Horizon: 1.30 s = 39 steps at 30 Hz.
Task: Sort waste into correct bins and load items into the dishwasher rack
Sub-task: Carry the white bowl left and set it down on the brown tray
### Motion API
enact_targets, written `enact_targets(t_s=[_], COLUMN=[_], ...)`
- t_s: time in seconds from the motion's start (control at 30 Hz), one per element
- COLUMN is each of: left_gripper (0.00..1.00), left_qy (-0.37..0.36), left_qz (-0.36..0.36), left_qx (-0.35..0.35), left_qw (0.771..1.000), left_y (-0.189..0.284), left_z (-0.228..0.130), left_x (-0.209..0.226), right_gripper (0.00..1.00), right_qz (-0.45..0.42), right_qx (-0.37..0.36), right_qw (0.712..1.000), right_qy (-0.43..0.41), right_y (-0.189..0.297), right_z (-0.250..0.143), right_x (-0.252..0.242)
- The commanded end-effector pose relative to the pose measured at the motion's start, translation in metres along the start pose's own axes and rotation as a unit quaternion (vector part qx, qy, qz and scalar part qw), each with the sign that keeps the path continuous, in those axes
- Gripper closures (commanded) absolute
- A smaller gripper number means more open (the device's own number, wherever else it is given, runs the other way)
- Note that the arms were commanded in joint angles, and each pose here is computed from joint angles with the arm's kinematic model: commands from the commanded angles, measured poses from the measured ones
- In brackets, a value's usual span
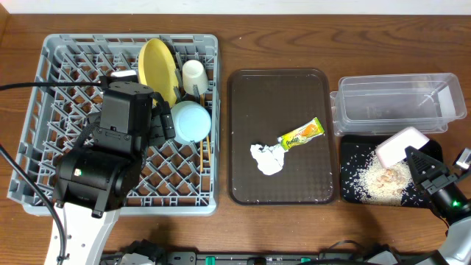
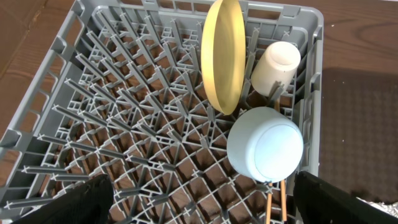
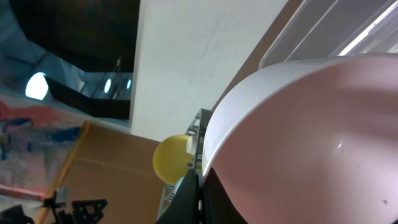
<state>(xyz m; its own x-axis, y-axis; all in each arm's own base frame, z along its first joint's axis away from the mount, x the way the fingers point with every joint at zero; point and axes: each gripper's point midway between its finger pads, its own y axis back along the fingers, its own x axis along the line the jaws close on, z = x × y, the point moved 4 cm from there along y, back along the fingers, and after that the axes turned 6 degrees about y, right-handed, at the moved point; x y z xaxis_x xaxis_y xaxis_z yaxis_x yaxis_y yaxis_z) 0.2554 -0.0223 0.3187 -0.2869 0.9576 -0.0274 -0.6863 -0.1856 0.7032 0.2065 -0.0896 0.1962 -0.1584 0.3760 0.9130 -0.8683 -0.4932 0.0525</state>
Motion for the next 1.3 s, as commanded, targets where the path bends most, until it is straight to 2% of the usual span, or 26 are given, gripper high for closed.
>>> enact_targets(t_s=[0.0, 0.2, 0.6, 0.77, 1.0, 1.27], left_gripper=[0.06, 0.06, 0.06, 0.06, 0.06, 0.06], left_qy=[0.006, 0.006, 0.006, 0.006, 0.006, 0.006], left_qz=[0.002, 0.002, 0.002, 0.002, 0.002, 0.002], left_qx=[0.0, 0.0, 0.0, 0.0, 0.0, 0.0], left_qw=[1.0, 1.0, 1.0, 1.0, 1.0, 1.0], left_y=[0.0, 0.0, -0.001, 0.0, 0.0, 0.0], left_z=[0.001, 0.001, 0.001, 0.001, 0.001, 0.001], left_x=[0.001, 0.001, 0.001, 0.001, 0.001, 0.001], right_gripper=[0.99, 0.99, 0.99, 0.99, 0.99, 0.99], right_qz=[0.02, -0.007, -0.101, -0.164, -0.247, -0.293], right_qx=[0.012, 0.065, 0.221, 0.255, 0.312, 0.36], right_qw=[0.999, 0.997, 0.968, 0.946, 0.898, 0.851], right_qy=[-0.025, -0.047, 0.055, 0.112, 0.188, 0.243], right_y=[-0.005, -0.024, -0.081, -0.088, -0.095, -0.104], right_z=[-0.003, -0.017, -0.076, -0.105, -0.145, -0.179], right_x=[0.005, 0.003, 0.035, 0.039, 0.027, 0.015])
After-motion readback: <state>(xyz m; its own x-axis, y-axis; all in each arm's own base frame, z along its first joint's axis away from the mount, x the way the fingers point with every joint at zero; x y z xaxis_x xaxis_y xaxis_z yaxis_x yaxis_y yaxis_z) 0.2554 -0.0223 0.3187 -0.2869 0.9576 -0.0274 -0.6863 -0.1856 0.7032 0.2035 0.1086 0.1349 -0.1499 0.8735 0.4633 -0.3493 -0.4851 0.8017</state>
